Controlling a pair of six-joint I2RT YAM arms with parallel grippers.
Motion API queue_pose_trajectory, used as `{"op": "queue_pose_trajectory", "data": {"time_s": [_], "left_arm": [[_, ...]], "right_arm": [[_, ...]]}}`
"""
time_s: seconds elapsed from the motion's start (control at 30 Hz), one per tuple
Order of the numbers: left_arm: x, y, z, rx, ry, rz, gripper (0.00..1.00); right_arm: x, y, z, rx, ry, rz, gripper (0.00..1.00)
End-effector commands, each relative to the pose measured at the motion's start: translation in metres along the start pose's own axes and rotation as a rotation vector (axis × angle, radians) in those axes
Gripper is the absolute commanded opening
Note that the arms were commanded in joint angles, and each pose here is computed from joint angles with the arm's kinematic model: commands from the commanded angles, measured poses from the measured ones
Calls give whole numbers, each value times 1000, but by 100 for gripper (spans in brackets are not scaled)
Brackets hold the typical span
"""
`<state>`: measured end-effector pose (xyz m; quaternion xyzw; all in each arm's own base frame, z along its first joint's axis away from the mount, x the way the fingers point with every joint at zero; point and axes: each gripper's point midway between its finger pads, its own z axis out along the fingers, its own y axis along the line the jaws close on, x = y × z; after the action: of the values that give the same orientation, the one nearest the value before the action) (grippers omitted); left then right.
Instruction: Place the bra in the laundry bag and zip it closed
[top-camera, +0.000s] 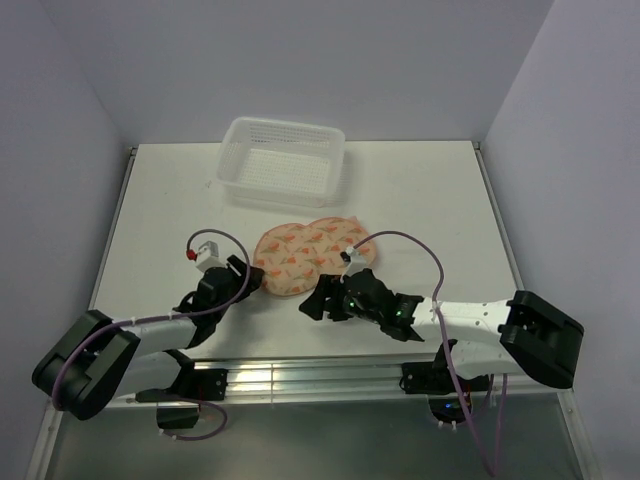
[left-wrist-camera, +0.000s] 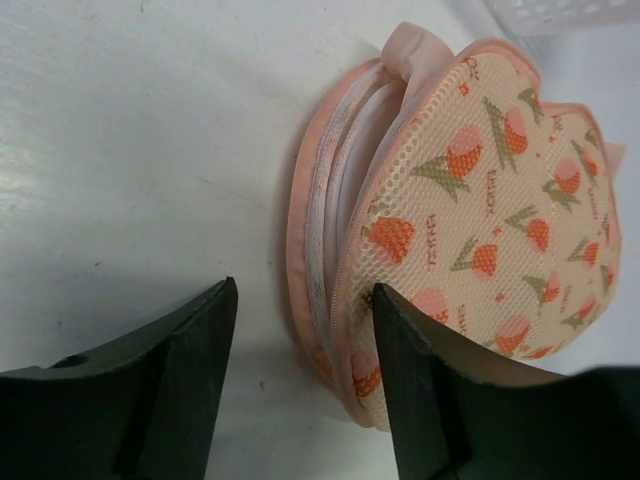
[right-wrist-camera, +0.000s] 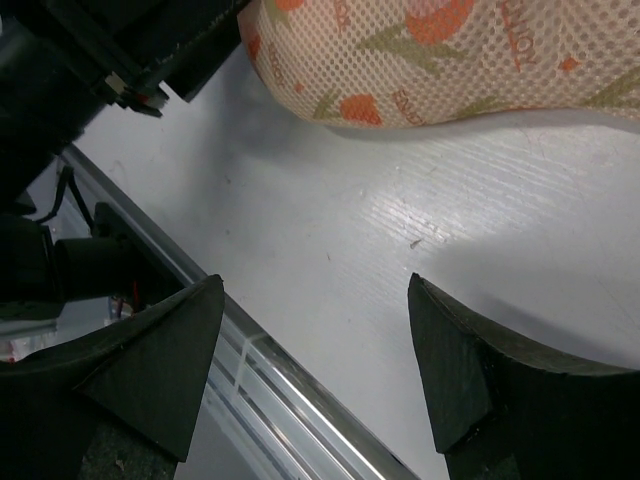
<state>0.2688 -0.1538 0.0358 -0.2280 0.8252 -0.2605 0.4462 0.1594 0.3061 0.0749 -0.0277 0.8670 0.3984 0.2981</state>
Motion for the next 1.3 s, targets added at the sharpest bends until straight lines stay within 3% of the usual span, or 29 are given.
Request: {"op": "queue_pose_trajectory", "data": {"time_s": [0.0,0.33,0.4,0.47,0.6,0.73,1.27], "left_arm": [[-5,-23,-3,118,-26,-108,62],[18,-27,-17,123,-11,-342,57],[18,-29,-19,124,-22,-371,41],[16,-33,-20,134,-26,-403,35],[7,-48,-24,175,-34,-431,13],[-2,-59,-30,201,-43,-469,1],[-2,-87,-50,309,57,-609,0]], "right_arm": [[-25,21,6,-45,-103,49,81],[-29,11,16,-28,-167,181,81],[-31,12,15,-37,-179,212,81],[-31,9,14,-41,-193,233,81],[-24,-2,13,-32,-194,298,80],[-12,-8,16,-31,-160,328,80],[-46,11,38,-102,-289,481,87]]}}
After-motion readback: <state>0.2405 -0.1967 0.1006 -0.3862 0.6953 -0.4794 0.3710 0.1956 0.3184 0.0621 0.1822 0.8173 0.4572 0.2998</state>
